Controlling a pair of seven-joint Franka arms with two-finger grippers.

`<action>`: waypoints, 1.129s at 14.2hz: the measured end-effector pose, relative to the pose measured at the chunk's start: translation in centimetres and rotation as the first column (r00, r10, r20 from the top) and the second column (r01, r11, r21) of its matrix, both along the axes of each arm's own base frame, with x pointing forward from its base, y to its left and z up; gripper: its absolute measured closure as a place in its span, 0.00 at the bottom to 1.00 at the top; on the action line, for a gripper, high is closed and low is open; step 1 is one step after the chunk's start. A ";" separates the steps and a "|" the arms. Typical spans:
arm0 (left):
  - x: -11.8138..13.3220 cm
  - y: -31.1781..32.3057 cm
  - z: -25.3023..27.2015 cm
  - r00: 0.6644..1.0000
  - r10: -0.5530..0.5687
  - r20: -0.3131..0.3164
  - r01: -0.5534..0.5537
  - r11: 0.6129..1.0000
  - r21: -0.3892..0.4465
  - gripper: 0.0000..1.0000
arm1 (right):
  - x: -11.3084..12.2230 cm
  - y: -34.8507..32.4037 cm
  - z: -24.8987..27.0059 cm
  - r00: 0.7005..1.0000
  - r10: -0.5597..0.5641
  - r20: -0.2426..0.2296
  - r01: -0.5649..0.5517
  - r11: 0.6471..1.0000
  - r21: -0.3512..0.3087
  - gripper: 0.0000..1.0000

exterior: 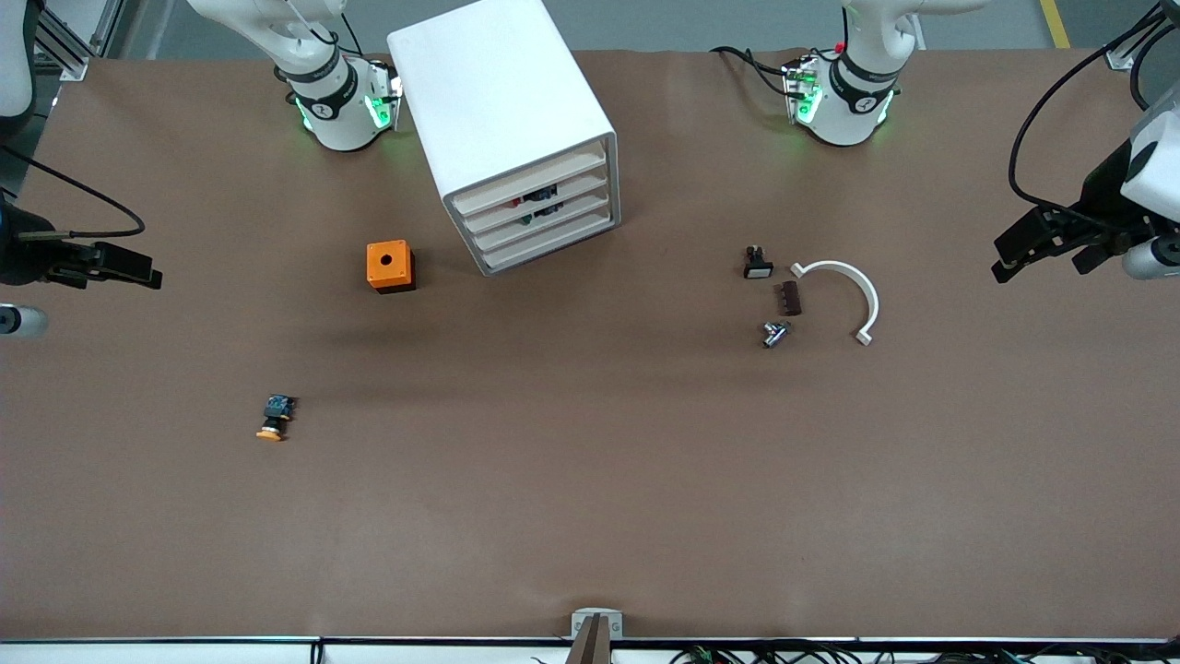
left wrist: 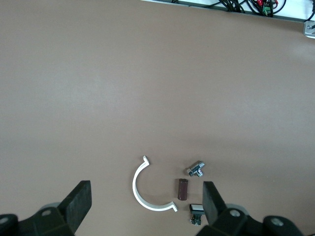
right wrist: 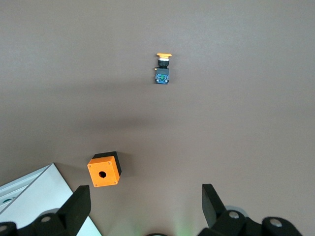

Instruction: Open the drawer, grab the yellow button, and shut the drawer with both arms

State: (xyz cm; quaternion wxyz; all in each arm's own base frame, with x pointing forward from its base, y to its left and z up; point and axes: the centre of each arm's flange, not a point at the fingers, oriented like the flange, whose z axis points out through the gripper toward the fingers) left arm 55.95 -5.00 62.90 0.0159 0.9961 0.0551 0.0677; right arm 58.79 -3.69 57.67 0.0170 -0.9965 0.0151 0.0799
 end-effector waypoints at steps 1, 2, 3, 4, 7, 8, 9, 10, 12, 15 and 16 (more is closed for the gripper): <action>0.0 0.0 0.0 1.000 0.000 -0.001 0.000 1.000 0.000 0.00 | 0.0 0.0 0.0 1.000 0.000 0.001 0.000 1.000 0.000 0.00; 0.0 0.0 0.0 1.000 0.000 -0.004 0.000 1.000 0.000 0.00 | 0.0 0.0 0.0 1.000 0.000 0.001 0.000 1.000 -0.001 0.00; -0.1 0.0 0.0 1.000 0.000 -0.009 0.000 1.000 0.001 0.00 | 0.0 0.0 0.1 1.000 0.000 0.003 0.000 1.000 -0.002 0.00; -0.1 -0.1 0.1 1.000 -0.001 -0.009 0.001 1.000 0.001 0.00 | 0.0 -0.1 0.3 1.000 -0.002 0.006 0.002 1.000 -0.002 0.00; 0.1 -0.2 1.3 1.000 -0.003 -0.008 0.003 1.000 0.000 0.00 | 0.0 -0.8 0.8 1.000 -0.014 0.018 0.014 1.000 -0.004 0.00; 0.2 -0.2 1.5 1.000 -0.003 -0.014 0.003 1.000 0.000 0.00 | 0.1 -0.9 1.2 0.999 -0.017 0.027 0.017 1.000 -0.005 0.00; 0.5 -0.2 1.5 1.000 -0.003 -0.020 0.003 1.000 0.000 0.00 | 0.1 -1.0 1.7 0.999 -0.018 0.036 0.019 1.000 -0.006 0.00; 0.7 -0.2 1.4 1.000 -0.003 -0.024 0.003 1.000 0.000 0.00 | 0.0 -1.0 2.2 0.999 -0.018 0.036 0.018 1.000 -0.006 0.00; 1.0 -0.2 1.1 1.000 -0.003 -0.031 0.003 1.000 0.000 0.00 | -0.4 -1.0 2.5 1.000 -0.017 0.010 0.017 1.000 -0.004 0.00; 1.1 -0.2 1.0 0.999 -0.003 -0.034 0.003 1.000 0.001 0.00 | -1.2 -0.9 3.9 1.000 -0.016 0.018 0.016 1.000 -0.002 0.00; 1.1 -0.2 1.0 0.999 -0.003 -0.035 0.003 1.000 0.001 0.00 | -1.6 -0.9 4.6 0.999 -0.015 0.029 0.015 1.000 -0.002 0.00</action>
